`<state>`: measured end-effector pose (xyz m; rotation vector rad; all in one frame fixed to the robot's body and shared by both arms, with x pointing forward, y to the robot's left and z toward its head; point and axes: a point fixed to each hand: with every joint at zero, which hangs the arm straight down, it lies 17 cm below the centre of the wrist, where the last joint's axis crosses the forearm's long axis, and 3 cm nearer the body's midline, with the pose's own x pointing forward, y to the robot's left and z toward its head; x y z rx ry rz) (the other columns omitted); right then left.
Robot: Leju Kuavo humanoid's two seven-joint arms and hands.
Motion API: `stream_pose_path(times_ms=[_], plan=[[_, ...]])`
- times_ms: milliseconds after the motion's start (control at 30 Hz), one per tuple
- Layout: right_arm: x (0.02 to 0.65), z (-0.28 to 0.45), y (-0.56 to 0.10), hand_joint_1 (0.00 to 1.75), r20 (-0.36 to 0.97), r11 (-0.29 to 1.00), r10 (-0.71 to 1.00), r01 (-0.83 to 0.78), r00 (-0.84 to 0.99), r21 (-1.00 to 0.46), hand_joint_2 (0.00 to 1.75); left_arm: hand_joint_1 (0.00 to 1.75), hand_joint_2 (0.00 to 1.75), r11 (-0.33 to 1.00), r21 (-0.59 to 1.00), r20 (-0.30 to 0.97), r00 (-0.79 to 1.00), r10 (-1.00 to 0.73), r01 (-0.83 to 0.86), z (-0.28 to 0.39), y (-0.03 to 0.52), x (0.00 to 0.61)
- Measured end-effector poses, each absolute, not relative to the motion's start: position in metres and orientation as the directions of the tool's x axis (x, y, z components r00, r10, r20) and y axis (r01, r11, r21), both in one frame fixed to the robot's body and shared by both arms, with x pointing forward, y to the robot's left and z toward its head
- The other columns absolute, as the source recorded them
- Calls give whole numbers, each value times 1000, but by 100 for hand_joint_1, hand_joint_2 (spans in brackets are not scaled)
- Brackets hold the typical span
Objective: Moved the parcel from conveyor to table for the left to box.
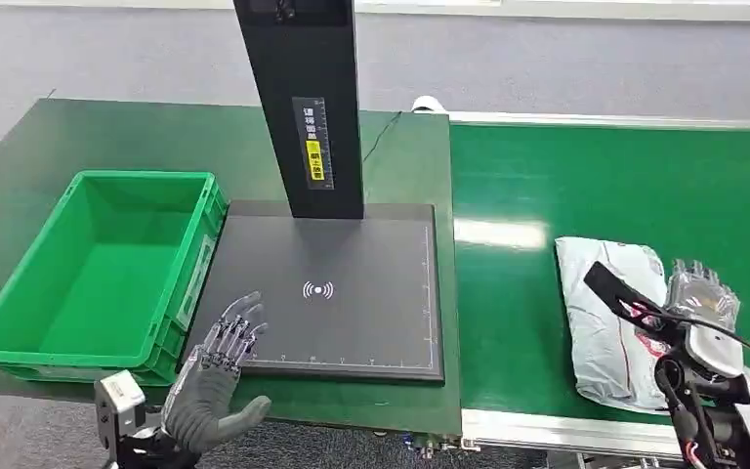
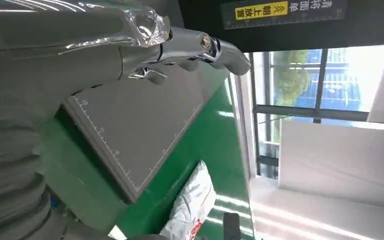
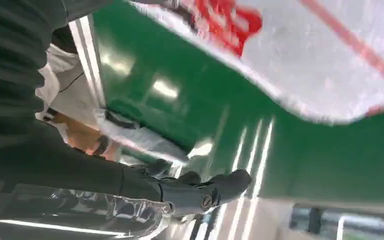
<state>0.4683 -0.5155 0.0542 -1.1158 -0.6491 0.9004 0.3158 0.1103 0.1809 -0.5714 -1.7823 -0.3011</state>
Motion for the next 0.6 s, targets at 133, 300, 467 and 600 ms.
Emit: stream_pose_path(times_ms=[133,300,467,600], plan=[[464,36,-501,0,89,260,889,-335,449,-906,175,0,175,843,-88,954,-199,224,531,181,109,315],[454,16,-480,0,219,376,891,-377,398,-846,175,0,175,838,-86,954,-198,225,539,181,108,314],[442,8,-478,0,244,402,888,-400,388,-824,175,0,175,839,-81,957,-195,217,539,178,109,312],[437,6,-479,0,233,392,894,-416,383,-821,175,0,175,838,-81,957,-194,217,539,177,109,311]])
